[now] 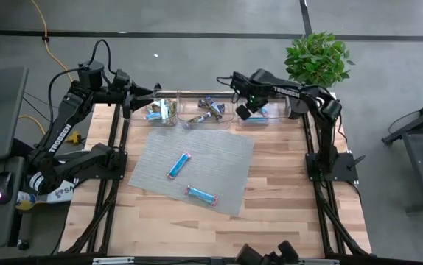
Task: Pick and place Granola Bars by type
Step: Put the red granola bar into the right transparent bin
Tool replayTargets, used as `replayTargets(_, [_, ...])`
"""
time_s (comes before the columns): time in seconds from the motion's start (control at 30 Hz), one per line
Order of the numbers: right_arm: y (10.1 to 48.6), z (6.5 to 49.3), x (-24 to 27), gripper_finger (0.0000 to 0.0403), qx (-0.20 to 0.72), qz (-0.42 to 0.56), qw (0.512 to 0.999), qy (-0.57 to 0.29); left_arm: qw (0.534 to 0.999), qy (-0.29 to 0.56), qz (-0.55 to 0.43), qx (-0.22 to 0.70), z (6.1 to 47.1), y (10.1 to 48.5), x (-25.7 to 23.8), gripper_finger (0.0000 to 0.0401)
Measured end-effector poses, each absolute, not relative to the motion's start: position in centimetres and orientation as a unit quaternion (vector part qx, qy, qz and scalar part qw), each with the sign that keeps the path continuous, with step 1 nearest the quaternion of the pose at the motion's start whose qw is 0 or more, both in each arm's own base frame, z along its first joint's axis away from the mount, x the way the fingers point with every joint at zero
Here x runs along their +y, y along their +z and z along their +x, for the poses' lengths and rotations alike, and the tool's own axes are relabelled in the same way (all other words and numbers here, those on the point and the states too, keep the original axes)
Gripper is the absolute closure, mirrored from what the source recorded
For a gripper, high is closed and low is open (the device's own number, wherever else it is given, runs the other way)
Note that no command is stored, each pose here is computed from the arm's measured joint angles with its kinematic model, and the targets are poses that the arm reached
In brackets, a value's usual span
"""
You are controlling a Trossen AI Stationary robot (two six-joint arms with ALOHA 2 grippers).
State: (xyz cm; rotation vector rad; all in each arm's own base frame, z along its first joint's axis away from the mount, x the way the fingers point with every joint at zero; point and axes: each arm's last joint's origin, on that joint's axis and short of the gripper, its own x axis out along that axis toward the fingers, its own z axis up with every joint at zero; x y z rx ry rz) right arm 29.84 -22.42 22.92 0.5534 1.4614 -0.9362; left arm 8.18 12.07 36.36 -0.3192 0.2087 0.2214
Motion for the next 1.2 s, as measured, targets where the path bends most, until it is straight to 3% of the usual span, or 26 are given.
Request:
replayTargets(0.13, [21.3, 29.0, -22.5, 0.0339, 0.647, 0.264, 0.597, -0.394, 0.976, 0.11, -0.156, 0.104, 8.2, 36.4, 12.1, 0.0168])
replayTargets(0.27, [20.7, 29.0, -22.4, 0.0329, 0.652, 0.28, 0.62, -0.336, 0.976, 0.11, -0.156, 0.104, 8.2, 36.4, 12.1, 0.0168])
replayTargets(0.7, [22.7, 29.8, -22.8, 0.0211, 0.625, 0.246, 0.687, -0.277, 0.974, 0.11, -0.164, 0.108, 8.2, 36.2, 12.0, 0.0168])
replayTargets(0.83, [25.5, 30.2, -22.6, 0.0202, 0.577, 0.247, 0.742, -0.235, 0.974, 0.11, -0.164, 0.108, 8.2, 36.2, 12.0, 0.0168])
replayTargets(1.0, [29.0, 32.5, -20.7, 0.0205, 0.461, 0.244, 0.846, -0.112, 0.975, 0.11, -0.163, 0.108, 8.2, 36.2, 12.0, 0.0168])
replayTargets(1.2, [30.8, 37.7, -14.3, 0.021, 0.366, 0.098, 0.925, 0.028, 0.975, 0.113, -0.16, 0.107, 8.2, 36.3, 12.1, 0.0168])
